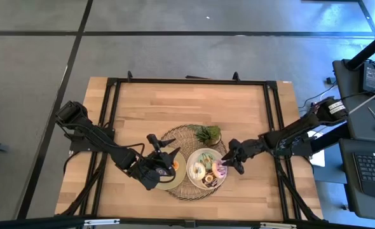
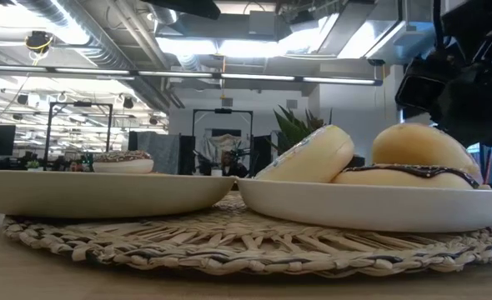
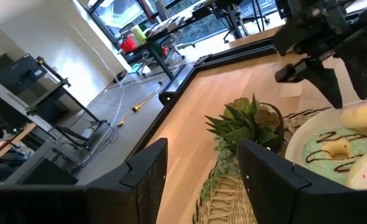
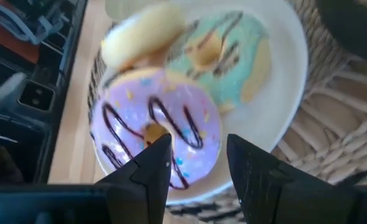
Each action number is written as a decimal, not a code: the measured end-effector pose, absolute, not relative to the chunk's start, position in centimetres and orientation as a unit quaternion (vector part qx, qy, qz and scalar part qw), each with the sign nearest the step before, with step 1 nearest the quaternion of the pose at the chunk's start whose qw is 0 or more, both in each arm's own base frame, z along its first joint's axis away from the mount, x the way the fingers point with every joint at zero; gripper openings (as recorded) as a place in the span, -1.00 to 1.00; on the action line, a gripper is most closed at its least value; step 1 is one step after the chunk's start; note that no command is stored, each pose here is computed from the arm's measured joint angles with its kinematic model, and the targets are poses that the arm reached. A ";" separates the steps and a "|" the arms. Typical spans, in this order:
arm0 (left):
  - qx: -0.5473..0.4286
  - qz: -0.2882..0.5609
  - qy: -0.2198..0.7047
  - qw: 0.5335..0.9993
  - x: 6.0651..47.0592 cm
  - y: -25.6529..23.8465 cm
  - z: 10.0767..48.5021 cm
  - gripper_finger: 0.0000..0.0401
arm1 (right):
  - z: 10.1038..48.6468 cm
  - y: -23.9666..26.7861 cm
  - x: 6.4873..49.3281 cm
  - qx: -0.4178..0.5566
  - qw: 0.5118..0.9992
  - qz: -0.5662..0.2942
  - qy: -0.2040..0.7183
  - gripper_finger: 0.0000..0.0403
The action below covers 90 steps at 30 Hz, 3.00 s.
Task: Pick & Place donuts
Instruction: Return to Home Position
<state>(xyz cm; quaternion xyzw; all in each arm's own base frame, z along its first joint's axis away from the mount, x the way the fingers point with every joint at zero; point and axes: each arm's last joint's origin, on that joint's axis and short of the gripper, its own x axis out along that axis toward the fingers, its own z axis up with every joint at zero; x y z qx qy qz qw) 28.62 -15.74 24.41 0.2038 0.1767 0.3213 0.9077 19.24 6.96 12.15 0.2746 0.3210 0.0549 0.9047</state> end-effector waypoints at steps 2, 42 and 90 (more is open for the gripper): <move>0.213 0.319 0.181 0.905 28.6 -15.8 24.3 -0.06 | 12.5 6.8 19.3 0.277 0.907 0.053 0.311 -0.22; -0.127 0.075 0.049 0.988 15.0 -6.1 20.2 -0.04 | 18.5 3.5 13.6 0.067 0.989 -0.048 0.121 -0.22; -0.100 0.088 -0.038 0.990 9.4 -0.5 17.9 -0.05 | 16.9 1.7 9.6 0.059 0.994 -0.088 -0.015 -0.22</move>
